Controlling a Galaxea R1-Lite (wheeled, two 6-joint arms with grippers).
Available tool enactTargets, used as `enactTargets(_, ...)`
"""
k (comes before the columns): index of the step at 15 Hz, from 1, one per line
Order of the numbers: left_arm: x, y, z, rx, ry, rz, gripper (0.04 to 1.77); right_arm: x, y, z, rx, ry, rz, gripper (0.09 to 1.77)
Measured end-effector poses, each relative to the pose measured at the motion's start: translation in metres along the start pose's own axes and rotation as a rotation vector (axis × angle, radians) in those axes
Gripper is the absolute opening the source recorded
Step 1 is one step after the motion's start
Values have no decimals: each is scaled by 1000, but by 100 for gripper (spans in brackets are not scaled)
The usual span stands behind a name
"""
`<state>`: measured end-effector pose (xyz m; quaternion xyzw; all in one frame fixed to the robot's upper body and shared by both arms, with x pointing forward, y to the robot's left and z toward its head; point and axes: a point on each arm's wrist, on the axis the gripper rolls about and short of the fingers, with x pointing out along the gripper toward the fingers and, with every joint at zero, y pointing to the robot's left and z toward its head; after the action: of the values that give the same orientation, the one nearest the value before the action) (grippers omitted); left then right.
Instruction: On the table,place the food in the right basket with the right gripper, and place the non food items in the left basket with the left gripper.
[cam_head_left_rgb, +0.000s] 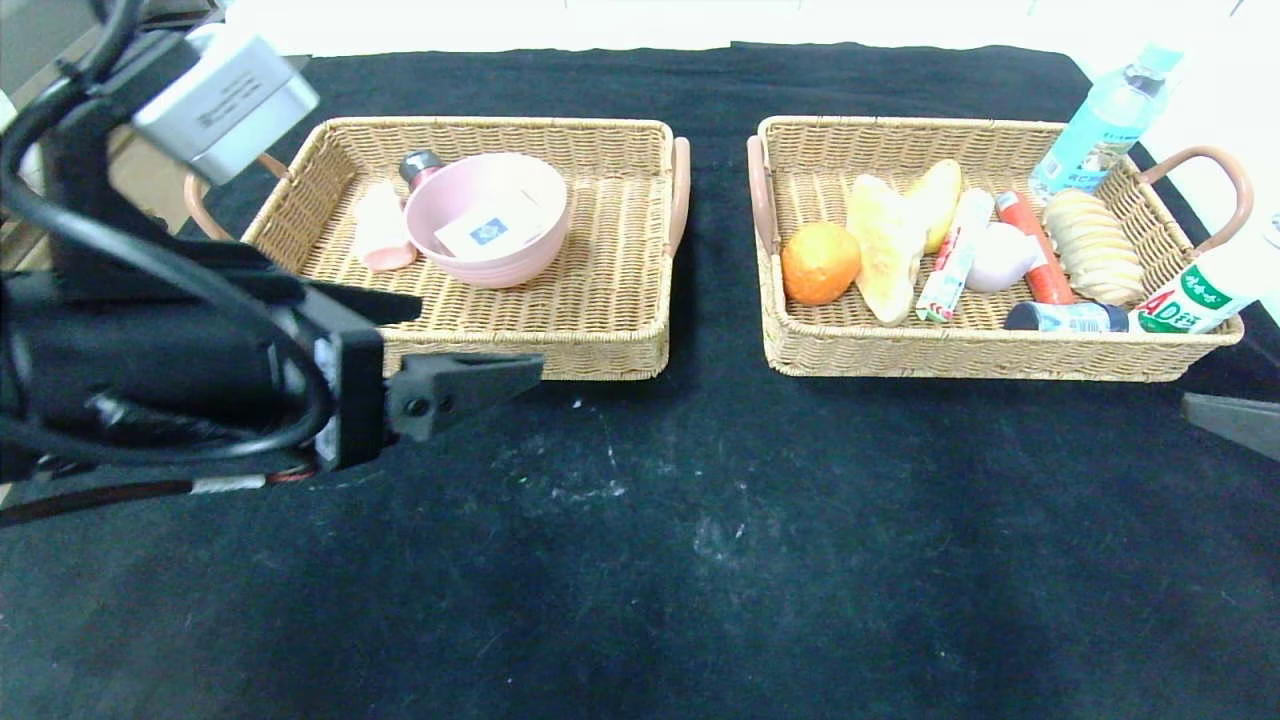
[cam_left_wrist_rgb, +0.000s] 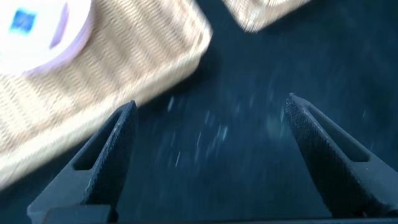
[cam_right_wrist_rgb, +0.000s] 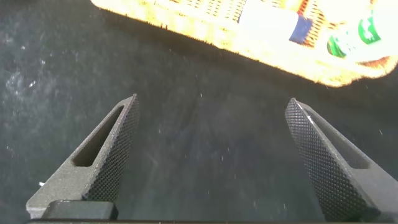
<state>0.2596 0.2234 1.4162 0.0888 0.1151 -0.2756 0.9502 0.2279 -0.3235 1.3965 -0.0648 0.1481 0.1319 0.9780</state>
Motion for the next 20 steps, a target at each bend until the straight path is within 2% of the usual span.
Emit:
enactTargets(4, -67, 1, -41, 54, 71, 93, 171, -32, 8, -20, 12, -37, -55, 171)
enactTargets(6, -100, 2, -59, 60, 72, 153, 171, -52, 13, -33, 17, -65, -91, 171)
enactTargets(9, -143, 4, -85, 35, 21, 276, 171, -88, 22, -57, 22, -84, -115, 171)
enactTargets(11, -170, 2, -102, 18, -30, 386, 171, -115, 30, -76, 25, -104, -119, 171)
enactTargets(14, -203, -14, -126, 16, -108, 507, 171, -150, 41, -105, 25, -140, -106, 171)
enactTargets(15, -211, -21, -135, 10, -105, 534, 171, -158, 44, -113, 29, -152, -105, 171)
enactTargets(18, -223, -30, -142, 0, -139, 637, 172, -173, 54, -129, 41, -209, -157, 171)
enactTargets(20, -229, -33, -141, -1, -162, 677, 172, -179, 59, -137, 47, -243, -172, 171)
